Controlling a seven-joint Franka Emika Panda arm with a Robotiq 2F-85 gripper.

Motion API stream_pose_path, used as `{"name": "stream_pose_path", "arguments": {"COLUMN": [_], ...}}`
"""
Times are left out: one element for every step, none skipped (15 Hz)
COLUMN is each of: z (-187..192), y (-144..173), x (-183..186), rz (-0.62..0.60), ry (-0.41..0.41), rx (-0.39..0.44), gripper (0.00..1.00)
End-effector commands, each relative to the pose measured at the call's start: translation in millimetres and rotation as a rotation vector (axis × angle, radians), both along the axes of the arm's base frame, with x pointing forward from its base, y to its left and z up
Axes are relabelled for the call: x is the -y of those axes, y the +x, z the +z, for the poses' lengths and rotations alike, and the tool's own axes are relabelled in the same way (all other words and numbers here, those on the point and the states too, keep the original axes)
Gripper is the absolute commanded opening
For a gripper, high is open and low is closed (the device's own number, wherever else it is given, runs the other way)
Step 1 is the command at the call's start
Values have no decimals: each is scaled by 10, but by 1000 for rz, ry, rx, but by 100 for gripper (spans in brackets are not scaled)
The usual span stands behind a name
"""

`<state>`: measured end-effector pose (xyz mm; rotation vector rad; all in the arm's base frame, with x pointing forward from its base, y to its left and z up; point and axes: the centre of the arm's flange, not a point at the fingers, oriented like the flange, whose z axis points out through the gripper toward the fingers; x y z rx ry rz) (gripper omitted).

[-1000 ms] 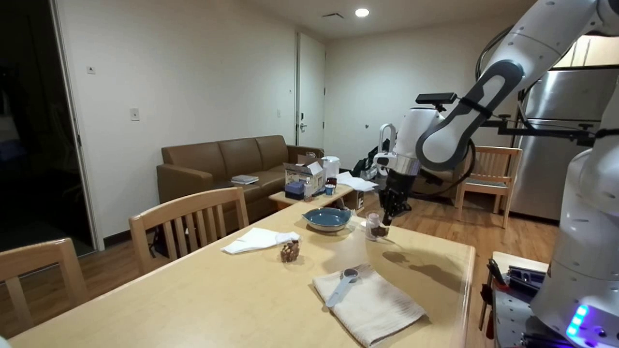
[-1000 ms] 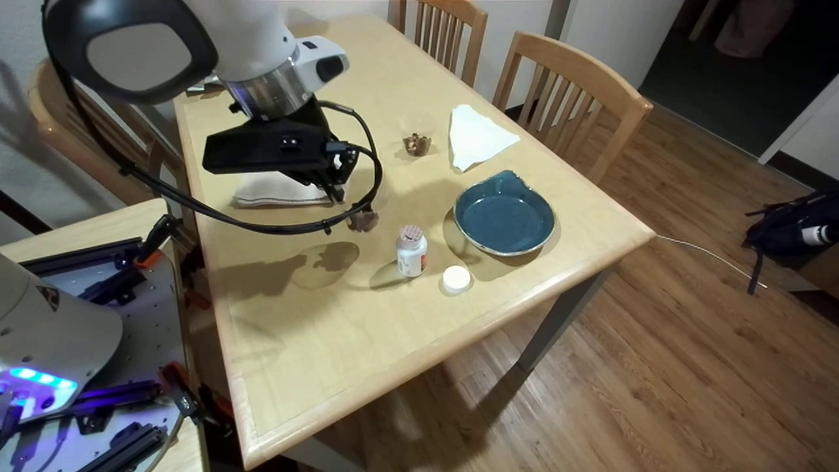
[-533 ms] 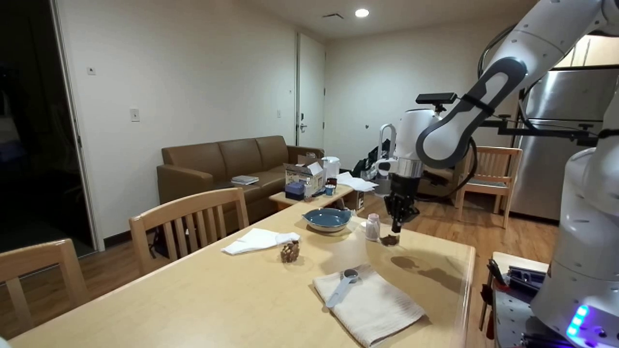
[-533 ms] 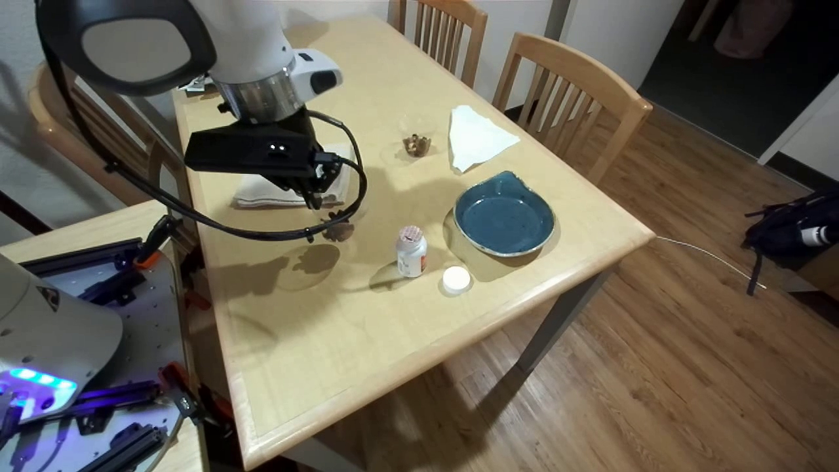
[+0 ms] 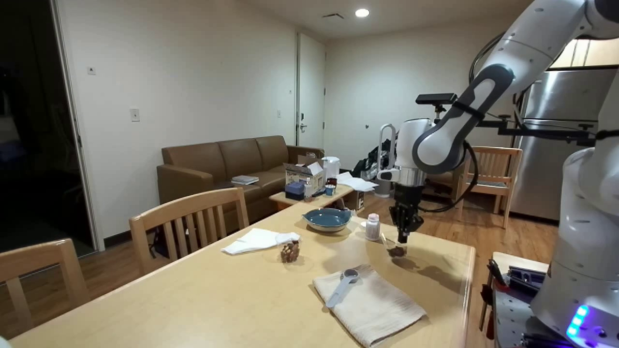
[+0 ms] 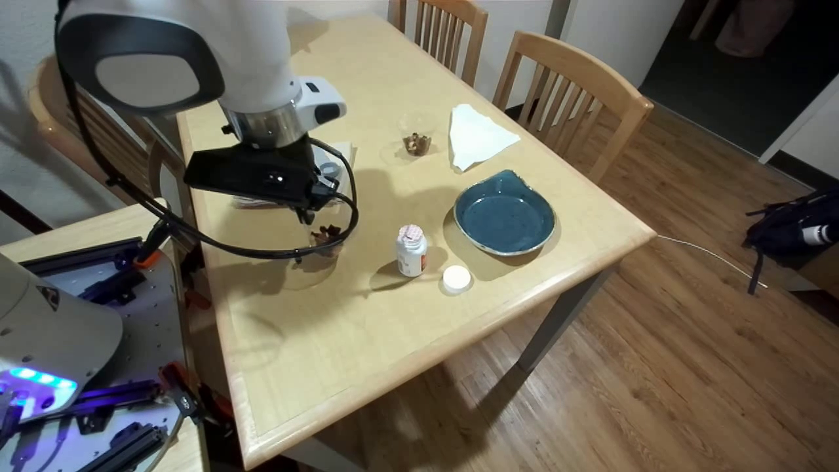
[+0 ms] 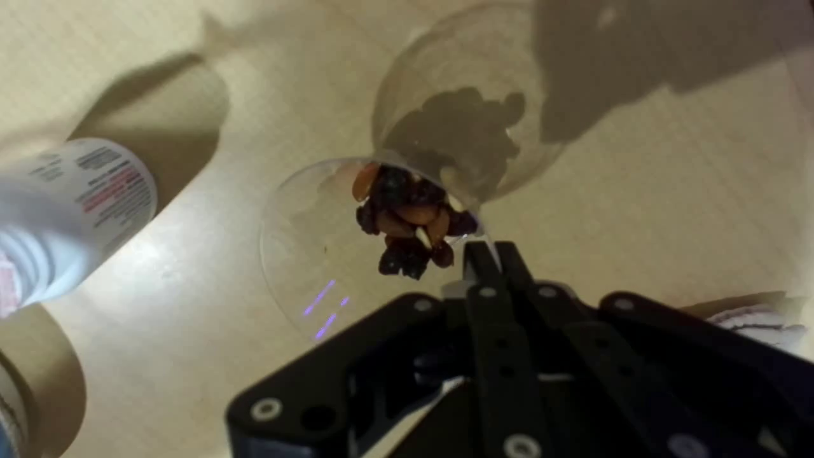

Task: Pick up the cup and pour some of its contents in the other cup

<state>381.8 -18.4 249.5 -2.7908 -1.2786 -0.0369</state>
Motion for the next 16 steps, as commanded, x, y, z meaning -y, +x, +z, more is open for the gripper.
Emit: {"name": "stream_pose_path", "arguments": {"z": [-221,-243,-254,-263,-267,-268,-262,-253,-244,-224,-206,-178,-154,-135,-92,-30], "y": [-457,-461,-462,-464,-466,-469,-467,-456,-444,-431,-421,-396,-366,-340,-307,-276], "x": [26,20,3,-3,-12,-27,-31,-39,-38,-44,-55,-67,-81,-89,-97,-113], "rz": [2,3,7,11,17,28,34,25,32,33,38,45,54,62,68,79], "ry": [23,19,23,23,23,27,27,31,32,29,37,39,44,43,48,56], "rx": [-68,-82,-90,-97,-107,-117,-121,-116,-111,-106,-92,-76,-62,-48,-28,-4], "gripper": [4,4,5,5,4,4,4,29,29,31,36,43,49,56,62,69]}}
